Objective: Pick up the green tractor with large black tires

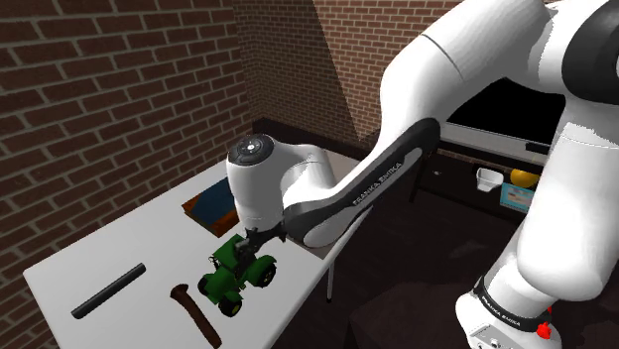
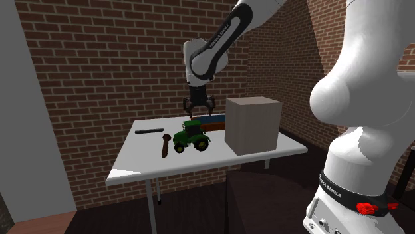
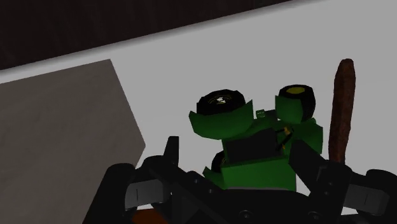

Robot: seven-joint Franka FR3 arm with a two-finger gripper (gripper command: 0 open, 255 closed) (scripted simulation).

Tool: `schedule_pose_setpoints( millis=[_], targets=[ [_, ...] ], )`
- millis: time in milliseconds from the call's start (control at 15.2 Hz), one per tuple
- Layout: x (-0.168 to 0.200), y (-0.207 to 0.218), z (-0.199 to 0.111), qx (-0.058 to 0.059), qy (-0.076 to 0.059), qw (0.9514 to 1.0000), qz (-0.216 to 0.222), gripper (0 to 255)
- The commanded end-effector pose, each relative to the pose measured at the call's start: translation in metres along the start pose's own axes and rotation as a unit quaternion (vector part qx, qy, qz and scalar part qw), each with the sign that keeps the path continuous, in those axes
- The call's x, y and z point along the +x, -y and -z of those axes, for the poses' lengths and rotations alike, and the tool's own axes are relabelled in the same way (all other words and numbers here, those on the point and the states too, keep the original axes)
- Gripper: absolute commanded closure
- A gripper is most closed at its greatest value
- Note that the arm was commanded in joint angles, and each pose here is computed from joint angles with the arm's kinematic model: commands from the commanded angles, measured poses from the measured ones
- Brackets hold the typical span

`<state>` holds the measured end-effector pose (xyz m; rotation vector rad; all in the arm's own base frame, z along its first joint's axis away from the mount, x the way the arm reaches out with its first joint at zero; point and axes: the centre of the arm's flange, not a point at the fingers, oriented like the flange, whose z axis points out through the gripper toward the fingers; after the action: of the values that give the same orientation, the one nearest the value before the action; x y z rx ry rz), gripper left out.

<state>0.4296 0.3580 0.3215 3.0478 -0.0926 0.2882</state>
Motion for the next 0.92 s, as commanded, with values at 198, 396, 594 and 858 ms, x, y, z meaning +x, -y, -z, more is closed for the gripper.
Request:
schedule_pose_setpoints(
  millis=[198, 396, 594, 858],
  targets=[
    [0.015, 0.051, -0.040, -0.011, -0.013, 0.9998, -0.012, 0],
    [0.026, 0.082, -0.064, -0.018, -0.019, 0.9995, -0.019, 0],
    [0.027, 0.089, -0.080, -0.019, -0.021, 0.9994, -0.020, 0],
    [0.023, 0.091, -0.100, -0.019, -0.021, 0.9994, -0.020, 0]
  ],
)
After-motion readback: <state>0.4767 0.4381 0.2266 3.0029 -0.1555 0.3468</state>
